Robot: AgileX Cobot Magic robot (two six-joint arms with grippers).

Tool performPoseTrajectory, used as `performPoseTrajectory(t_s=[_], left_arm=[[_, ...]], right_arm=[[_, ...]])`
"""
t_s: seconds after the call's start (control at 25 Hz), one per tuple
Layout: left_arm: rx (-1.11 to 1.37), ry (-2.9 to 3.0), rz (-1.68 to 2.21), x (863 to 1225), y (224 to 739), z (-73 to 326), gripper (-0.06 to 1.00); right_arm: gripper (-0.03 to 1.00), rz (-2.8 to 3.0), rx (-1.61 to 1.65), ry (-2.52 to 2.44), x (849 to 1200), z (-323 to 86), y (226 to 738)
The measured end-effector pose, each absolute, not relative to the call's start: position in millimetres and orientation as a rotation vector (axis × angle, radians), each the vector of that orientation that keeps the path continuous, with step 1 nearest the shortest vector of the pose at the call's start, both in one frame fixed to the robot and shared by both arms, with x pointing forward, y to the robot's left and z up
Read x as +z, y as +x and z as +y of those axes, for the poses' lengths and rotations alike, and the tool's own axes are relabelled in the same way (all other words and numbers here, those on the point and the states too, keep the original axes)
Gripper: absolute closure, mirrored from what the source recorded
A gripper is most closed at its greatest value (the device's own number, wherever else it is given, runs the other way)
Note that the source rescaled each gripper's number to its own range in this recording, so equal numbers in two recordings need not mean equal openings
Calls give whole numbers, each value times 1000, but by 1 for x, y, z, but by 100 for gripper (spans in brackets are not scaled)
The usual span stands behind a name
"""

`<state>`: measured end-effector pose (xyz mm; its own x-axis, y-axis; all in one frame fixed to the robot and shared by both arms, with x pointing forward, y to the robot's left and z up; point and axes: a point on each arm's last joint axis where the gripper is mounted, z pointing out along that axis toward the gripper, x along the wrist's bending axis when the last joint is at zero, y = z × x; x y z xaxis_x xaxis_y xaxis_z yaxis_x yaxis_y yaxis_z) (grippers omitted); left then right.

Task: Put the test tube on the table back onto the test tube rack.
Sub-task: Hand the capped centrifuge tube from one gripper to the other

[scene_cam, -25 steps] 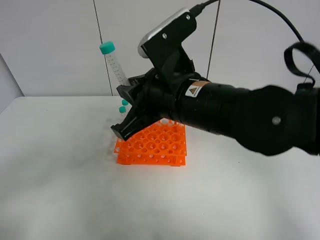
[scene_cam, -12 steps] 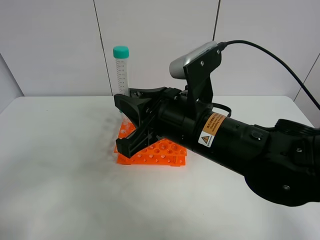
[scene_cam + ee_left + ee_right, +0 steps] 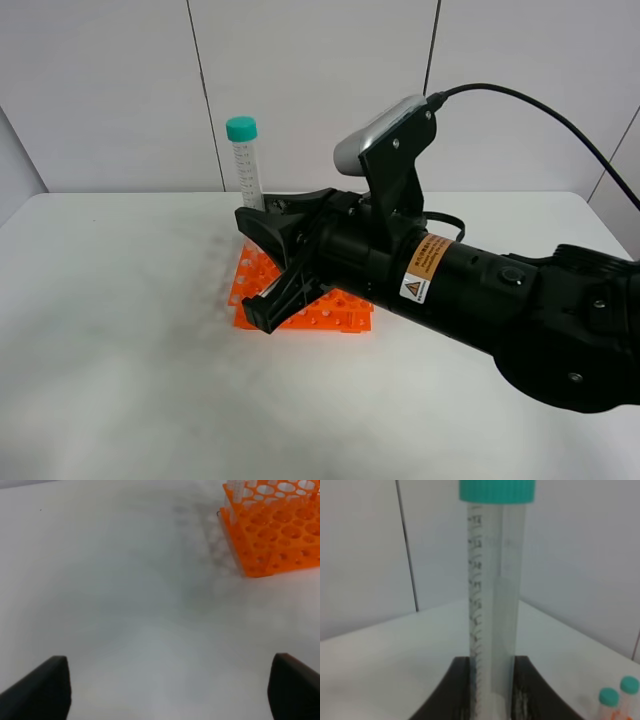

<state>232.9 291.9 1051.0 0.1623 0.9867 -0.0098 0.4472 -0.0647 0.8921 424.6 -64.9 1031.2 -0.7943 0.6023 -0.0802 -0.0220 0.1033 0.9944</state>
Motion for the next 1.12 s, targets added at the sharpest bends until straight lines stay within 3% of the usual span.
performPoseTrajectory(t_s=[1.12], left_arm=[[854, 1626, 1389, 1055, 231, 292, -6]], right_arm=[[94, 2035, 1603, 593, 1012, -72, 421]])
